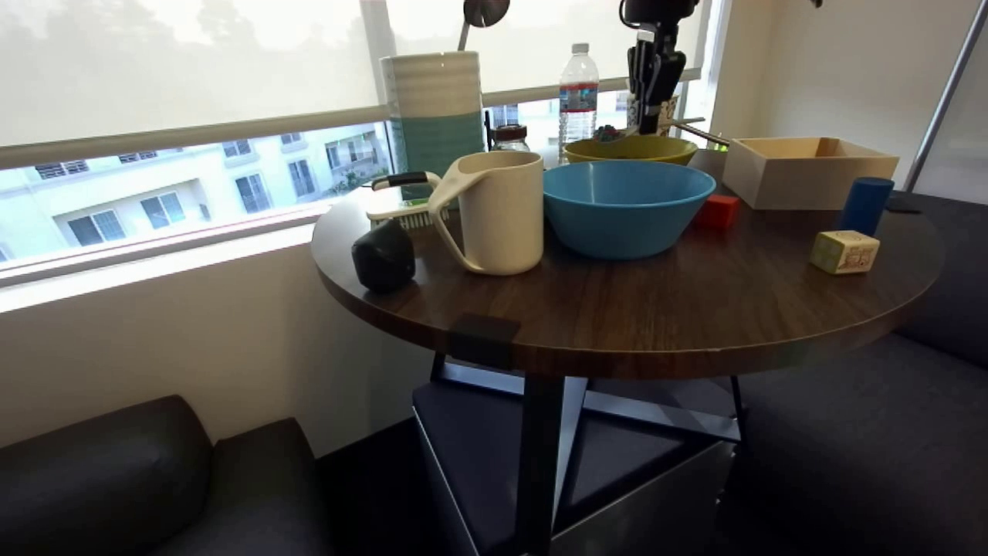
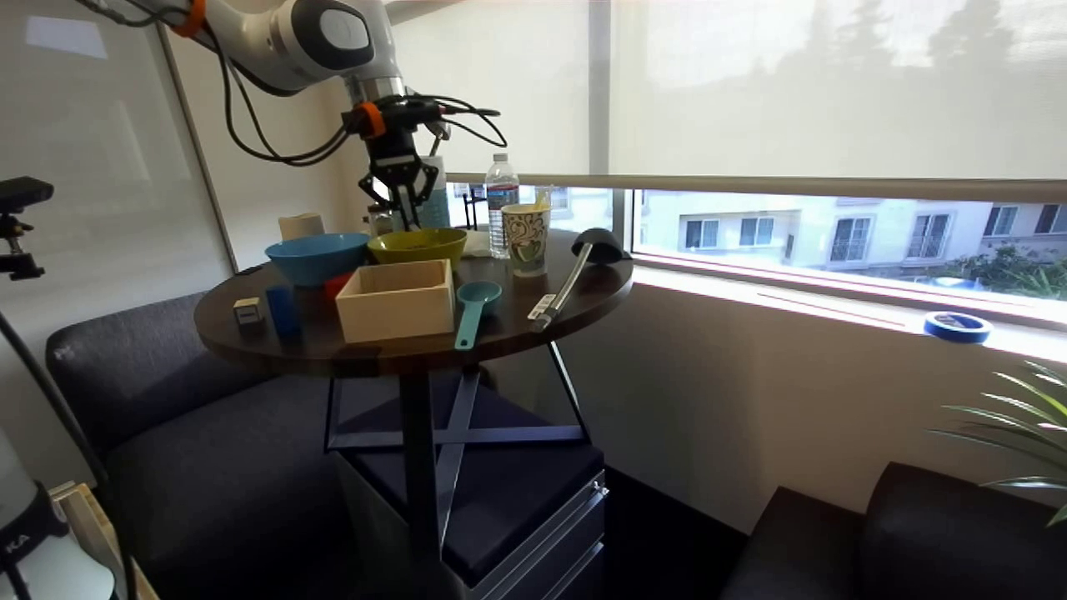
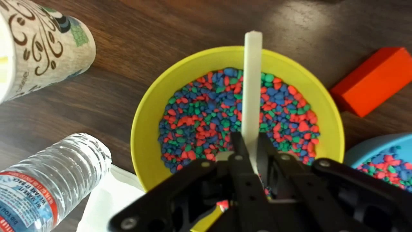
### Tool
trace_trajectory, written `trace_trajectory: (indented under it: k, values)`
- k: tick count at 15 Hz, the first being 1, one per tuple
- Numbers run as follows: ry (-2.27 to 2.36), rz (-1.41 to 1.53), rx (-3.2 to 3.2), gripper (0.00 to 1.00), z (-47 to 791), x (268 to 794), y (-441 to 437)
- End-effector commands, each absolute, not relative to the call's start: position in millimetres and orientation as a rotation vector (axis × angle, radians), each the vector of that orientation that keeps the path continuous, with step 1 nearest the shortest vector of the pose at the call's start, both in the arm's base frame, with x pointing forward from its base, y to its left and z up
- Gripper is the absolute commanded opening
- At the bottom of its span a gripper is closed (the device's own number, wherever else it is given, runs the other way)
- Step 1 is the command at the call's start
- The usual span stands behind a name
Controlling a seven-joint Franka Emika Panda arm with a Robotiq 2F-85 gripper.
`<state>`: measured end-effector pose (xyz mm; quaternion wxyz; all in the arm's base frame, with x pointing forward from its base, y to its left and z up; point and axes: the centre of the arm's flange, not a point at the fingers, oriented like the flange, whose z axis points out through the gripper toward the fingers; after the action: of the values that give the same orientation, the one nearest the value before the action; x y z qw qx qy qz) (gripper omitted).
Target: Pick up the white spoon and scoop some of the substance from the yellow bowl, pour some of the substance into the blue bowl then into the white mug then into the wooden square box, put the white spoon back onto the table
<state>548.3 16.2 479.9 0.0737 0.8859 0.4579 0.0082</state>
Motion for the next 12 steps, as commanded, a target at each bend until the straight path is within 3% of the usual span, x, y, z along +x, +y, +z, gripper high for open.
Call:
trace_trajectory:
  k: [1,12]
  values:
    - [1.401,0.079,2.641,0.03,494,522,26]
    - [1.639,-0.038,2.485,0.03,495,462,100]
